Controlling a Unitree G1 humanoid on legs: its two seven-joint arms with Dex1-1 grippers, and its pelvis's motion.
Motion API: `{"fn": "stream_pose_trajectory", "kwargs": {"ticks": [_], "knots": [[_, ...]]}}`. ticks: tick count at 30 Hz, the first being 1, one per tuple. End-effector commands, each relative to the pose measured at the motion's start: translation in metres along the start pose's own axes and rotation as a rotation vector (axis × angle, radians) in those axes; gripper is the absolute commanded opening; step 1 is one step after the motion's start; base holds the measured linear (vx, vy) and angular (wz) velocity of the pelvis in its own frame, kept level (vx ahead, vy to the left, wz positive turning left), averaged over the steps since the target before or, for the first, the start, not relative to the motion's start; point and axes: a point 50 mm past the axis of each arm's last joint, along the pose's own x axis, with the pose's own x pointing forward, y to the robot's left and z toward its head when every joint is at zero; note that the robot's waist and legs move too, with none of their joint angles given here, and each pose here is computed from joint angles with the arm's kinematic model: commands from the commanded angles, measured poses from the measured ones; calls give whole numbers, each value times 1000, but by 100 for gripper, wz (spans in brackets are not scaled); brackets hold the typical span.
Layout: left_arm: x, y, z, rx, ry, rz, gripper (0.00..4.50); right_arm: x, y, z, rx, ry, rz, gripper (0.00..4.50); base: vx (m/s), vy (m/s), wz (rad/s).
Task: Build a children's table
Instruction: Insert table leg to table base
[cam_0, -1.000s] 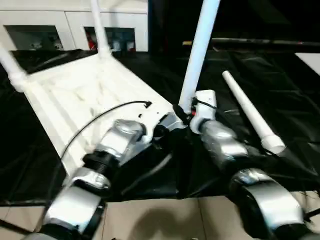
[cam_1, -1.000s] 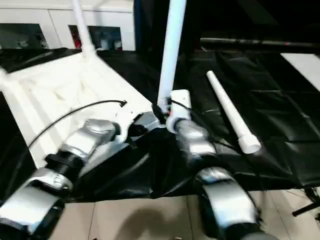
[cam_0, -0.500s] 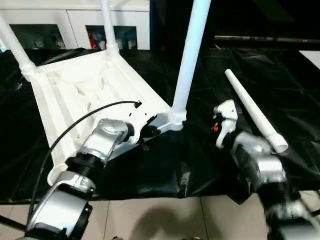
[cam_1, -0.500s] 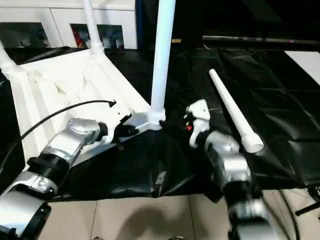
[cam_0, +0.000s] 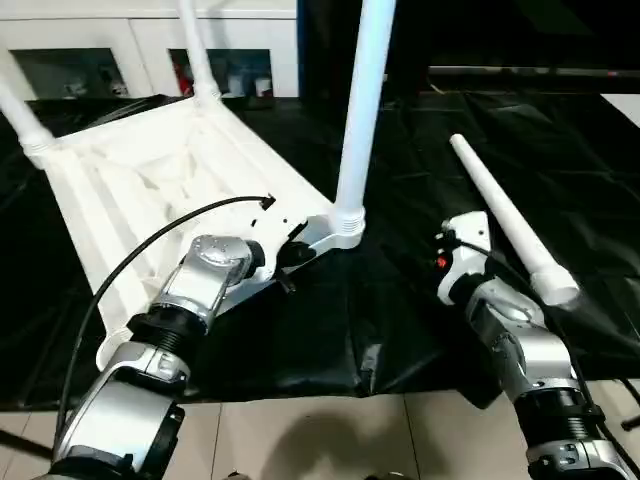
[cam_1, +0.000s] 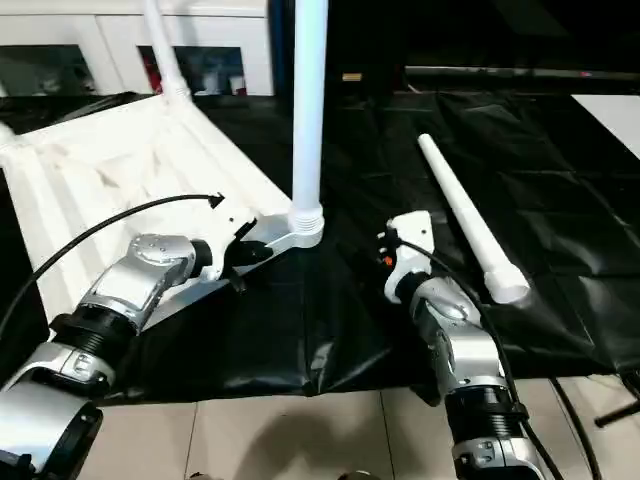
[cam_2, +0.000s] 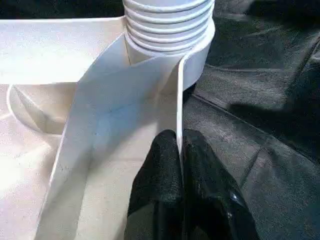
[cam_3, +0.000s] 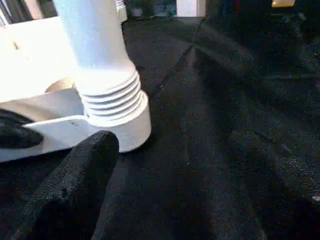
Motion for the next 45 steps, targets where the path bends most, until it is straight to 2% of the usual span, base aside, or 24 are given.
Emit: {"fn": "stream_pose_trajectory", "kwargs": {"ticks": [1, 13, 15, 17, 22, 26, 28, 31, 34, 35, 39, 41, 45], "knots": [[-8, 7, 7, -31, -107, 43, 0, -1, 1, 4, -16, -1, -10, 393, 25, 14, 42], [-8, 8, 6, -25, -100, 41, 0, -1, 1, 7, -55, 9, 6, 393, 142, -18, 45], [-9, 7, 7, -6, -113, 33, 0, -2, -1, 6, -4, 10, 0, 393, 29, -205, 13], [-9, 6, 8, -7, -114, 23, 0, -2, -2, 7, -5, 11, 5, 393, 90, -81, 34], [-12, 3, 8, -18, -159, -38, 0, -4, 1, 9, -39, 16, 53, 393, -38, 35, 1], [-14, -2, 5, 34, -152, -117, 0, -6, 2, 9, -64, 31, 101, 393, -106, 97, -9], [-18, -8, 5, 104, -159, -201, 0, -8, 3, 11, -85, 33, 143, 393, -125, 105, -12], [-23, -13, 3, 146, -149, -286, 0, -12, 1, 15, -94, 33, 203, 393, -78, 32, -11], [-26, -15, 3, 175, -145, -327, 0, -16, 0, 17, -88, 33, 251, 433, -68, 11, 10], [-27, -15, 2, 180, -145, -344, 0, -18, 0, 18, -87, 35, 278, 433, 0, 0, 0], [-32, -18, 3, 183, -152, -413, 0, -28, 5, 18, -104, 68, 415, 446, 0, 0, 0], [-34, -20, 2, 199, -142, -439, 0, -35, 9, 15, -137, 116, 499, 446, 0, 0, 0], [-35, -23, 1, 203, -142, -469, 0, -37, 9, 11, -207, 158, 522, 446, 0, 0, 0]]}}
